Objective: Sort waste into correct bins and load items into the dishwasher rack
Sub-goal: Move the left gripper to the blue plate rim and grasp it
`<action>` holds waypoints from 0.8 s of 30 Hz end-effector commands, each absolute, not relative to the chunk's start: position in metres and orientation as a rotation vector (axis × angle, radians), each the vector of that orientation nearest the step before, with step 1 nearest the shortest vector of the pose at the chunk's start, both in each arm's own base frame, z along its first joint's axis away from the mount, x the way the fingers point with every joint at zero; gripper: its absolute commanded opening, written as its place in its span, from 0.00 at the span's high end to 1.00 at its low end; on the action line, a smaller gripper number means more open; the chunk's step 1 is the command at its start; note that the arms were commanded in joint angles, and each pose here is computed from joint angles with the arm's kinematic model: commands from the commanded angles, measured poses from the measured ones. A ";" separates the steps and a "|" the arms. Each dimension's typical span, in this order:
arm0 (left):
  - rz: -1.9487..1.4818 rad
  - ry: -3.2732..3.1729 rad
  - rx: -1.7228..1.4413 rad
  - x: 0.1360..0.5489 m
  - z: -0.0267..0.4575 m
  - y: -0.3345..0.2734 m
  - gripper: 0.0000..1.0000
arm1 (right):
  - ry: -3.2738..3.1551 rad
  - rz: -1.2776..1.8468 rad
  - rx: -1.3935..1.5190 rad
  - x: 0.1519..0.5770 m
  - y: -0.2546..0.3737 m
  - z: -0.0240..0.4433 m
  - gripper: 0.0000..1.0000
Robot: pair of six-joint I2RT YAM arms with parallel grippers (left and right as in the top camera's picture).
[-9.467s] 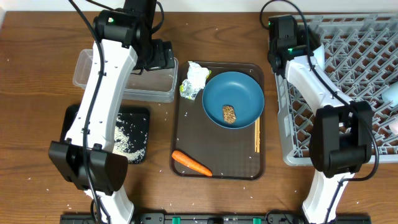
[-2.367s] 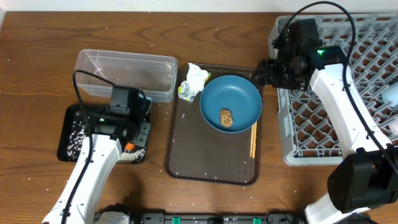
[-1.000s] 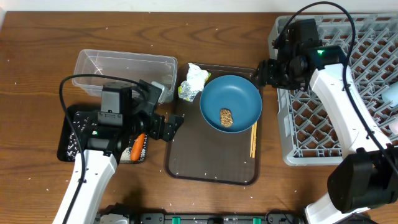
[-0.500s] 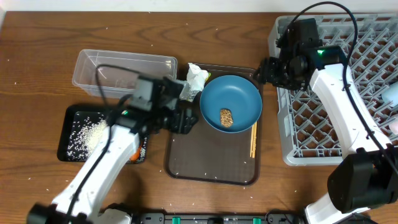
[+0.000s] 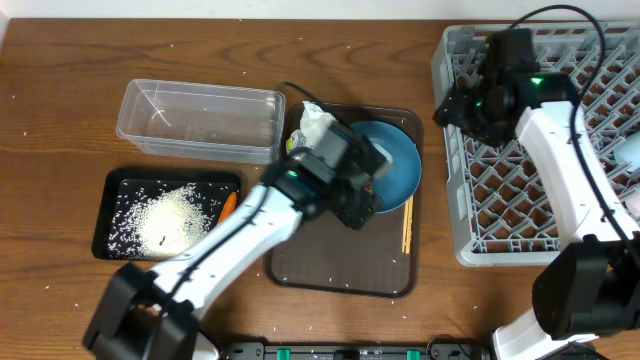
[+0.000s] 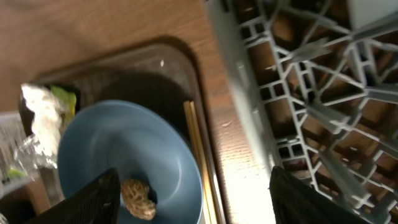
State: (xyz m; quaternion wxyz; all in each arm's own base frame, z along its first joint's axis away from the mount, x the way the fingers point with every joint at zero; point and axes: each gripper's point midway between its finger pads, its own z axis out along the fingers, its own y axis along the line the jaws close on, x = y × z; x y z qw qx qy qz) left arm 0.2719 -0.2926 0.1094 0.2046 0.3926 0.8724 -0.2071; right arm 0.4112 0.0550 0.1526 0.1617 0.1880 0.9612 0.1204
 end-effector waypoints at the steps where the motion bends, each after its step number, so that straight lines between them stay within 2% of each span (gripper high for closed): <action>1: -0.441 2.390 1.256 0.271 0.090 -0.300 0.33 | 2.705 0.391 0.624 0.411 0.043 0.163 0.30; 4: -0.418 2.329 1.400 0.261 0.076 -0.312 0.33 | 2.712 0.391 0.659 0.408 0.034 0.162 0.30; 8: -0.390 2.282 1.428 0.263 0.068 -0.324 0.33 | 2.722 0.387 0.664 0.406 0.032 0.161 0.28; 11: -0.398 2.258 1.424 0.267 0.066 -0.331 0.39 | 2.730 0.385 0.664 0.404 0.033 0.160 0.28; 17: -0.397 2.260 1.425 0.273 0.048 -0.338 0.41 | 2.731 0.385 0.664 0.404 0.033 0.160 0.28; 19: -0.391 2.283 1.437 0.272 0.037 -0.337 0.47 | 2.734 0.384 0.666 0.403 0.033 0.160 0.28; 24: -0.393 2.252 1.440 0.276 0.035 -0.342 0.48 | 2.737 0.382 0.655 0.403 0.033 0.160 0.28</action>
